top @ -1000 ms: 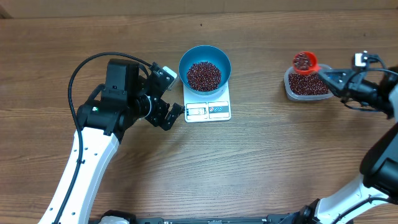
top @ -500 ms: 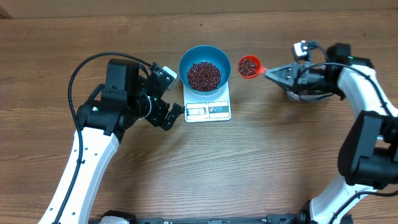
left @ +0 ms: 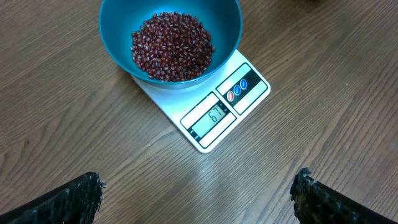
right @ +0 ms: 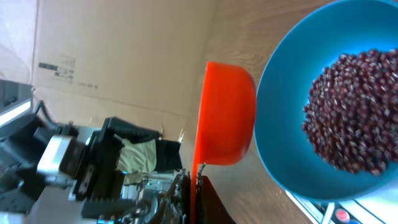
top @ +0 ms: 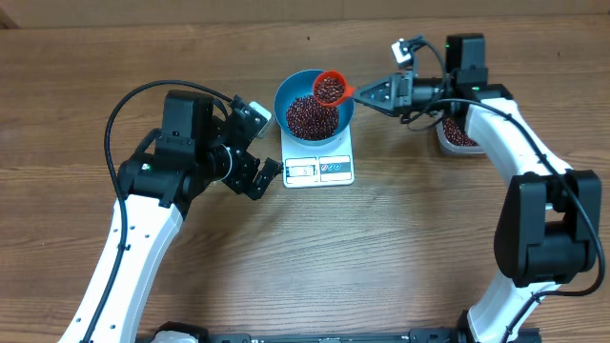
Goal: Scoop item into bowl and weigh 150g on scale
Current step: 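Tip the scoop over the teal bowl with the right gripper to pour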
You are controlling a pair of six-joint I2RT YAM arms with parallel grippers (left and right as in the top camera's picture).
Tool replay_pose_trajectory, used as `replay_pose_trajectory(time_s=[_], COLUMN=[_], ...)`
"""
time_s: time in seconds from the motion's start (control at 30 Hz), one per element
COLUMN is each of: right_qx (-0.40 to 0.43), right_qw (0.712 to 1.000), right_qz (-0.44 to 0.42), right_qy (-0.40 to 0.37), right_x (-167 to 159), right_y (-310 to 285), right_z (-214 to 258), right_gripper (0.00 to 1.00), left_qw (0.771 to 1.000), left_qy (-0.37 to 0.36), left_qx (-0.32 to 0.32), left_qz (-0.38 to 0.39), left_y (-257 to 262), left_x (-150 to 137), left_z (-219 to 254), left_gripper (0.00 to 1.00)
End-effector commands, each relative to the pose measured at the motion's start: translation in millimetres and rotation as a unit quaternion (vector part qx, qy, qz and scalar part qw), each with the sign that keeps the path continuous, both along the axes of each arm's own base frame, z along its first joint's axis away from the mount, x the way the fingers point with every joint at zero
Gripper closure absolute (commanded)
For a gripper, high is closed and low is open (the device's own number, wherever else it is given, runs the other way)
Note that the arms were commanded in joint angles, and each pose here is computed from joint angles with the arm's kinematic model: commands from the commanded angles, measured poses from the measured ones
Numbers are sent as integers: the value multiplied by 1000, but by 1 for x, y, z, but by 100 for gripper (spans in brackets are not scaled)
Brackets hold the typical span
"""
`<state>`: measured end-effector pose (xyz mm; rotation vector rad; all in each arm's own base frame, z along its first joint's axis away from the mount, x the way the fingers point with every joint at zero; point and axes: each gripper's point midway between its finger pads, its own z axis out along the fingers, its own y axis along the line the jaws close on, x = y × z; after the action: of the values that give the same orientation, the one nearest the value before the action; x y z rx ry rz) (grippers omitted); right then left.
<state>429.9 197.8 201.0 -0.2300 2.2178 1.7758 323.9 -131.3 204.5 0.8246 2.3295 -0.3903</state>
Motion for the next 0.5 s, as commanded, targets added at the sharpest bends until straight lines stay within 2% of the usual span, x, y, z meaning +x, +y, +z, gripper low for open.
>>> replay_pose_trajectory(time_s=[0.0, 0.47], right_qx=[-18, -112], right_qw=[999, 991], right_qz=[-21, -70], right_qy=[18, -21], right_x=[8, 21], right_y=[14, 18], right_z=[0, -17], right_gripper=[96, 96], left_qw=[1000, 1000], left_qy=[-12, -12], left_qx=[5, 5], left_qz=[-8, -8], left_y=[0, 0], left_x=[2, 2], left_z=[5, 5], left_gripper=[0, 0])
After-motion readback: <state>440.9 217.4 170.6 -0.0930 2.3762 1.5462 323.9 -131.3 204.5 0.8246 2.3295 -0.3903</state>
